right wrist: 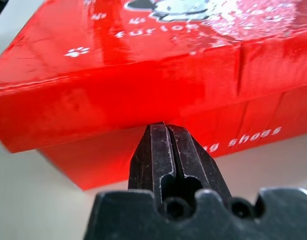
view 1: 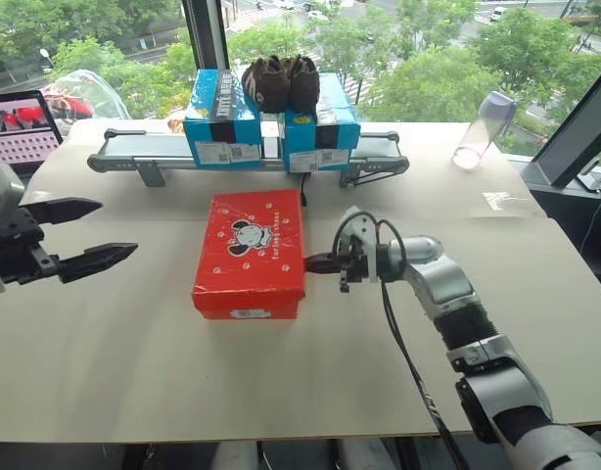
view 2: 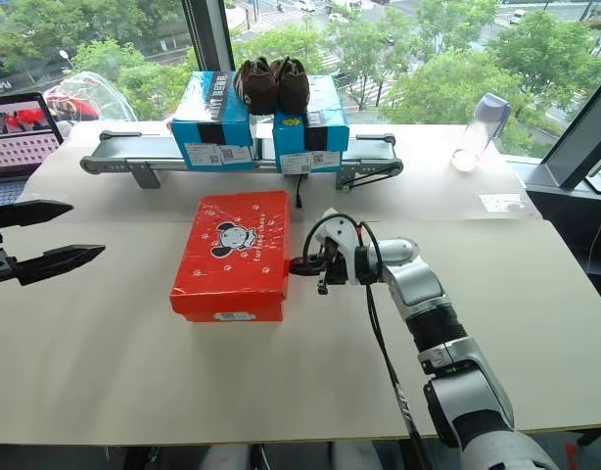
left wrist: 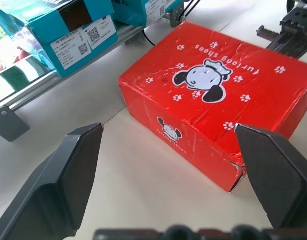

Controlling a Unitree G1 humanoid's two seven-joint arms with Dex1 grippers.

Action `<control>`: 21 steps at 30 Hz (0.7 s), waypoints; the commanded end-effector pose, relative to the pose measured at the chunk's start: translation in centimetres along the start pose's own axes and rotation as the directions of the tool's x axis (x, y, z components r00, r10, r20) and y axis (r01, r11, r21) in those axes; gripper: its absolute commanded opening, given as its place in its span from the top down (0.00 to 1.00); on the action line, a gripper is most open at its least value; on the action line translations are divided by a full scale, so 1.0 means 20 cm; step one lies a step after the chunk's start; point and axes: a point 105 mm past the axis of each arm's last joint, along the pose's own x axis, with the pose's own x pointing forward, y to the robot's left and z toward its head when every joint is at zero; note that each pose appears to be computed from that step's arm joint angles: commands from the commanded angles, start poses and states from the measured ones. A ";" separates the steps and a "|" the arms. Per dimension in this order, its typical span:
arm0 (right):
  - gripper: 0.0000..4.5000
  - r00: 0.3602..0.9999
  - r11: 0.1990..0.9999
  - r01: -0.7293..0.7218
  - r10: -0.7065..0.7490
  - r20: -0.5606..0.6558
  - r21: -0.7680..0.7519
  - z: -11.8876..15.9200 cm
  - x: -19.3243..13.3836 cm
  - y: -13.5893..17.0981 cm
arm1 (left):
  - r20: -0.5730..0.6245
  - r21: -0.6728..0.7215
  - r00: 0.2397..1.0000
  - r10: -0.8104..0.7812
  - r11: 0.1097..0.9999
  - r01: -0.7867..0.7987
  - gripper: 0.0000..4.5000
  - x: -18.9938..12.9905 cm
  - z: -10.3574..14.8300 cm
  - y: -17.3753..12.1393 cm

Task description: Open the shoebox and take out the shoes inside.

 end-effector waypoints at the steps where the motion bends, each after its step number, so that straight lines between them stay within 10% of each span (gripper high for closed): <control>1: 1.00 0.999 0.999 0.011 -0.012 -0.034 -0.048 -0.01 -0.03 -0.02 | -0.010 0.080 0.991 0.137 0.988 -0.136 0.00 0.00 -0.09 0.09; 7: 1.00 0.978 0.989 0.111 -0.127 -0.168 -0.101 -0.15 -0.13 -0.11 | 0.110 0.012 0.950 0.292 0.955 -0.295 0.00 0.06 -0.18 0.19; 17: 1.00 0.970 0.975 0.194 -0.208 -0.129 -0.108 -0.10 -0.26 -0.15 | 0.085 -0.068 0.987 0.134 0.989 -0.128 0.00 0.25 -0.37 0.06; 21: 1.00 0.967 0.972 0.212 -0.224 -0.122 -0.104 -0.10 -0.29 -0.14 | 0.062 -0.060 0.991 0.120 0.991 -0.116 0.31 0.20 -0.39 0.09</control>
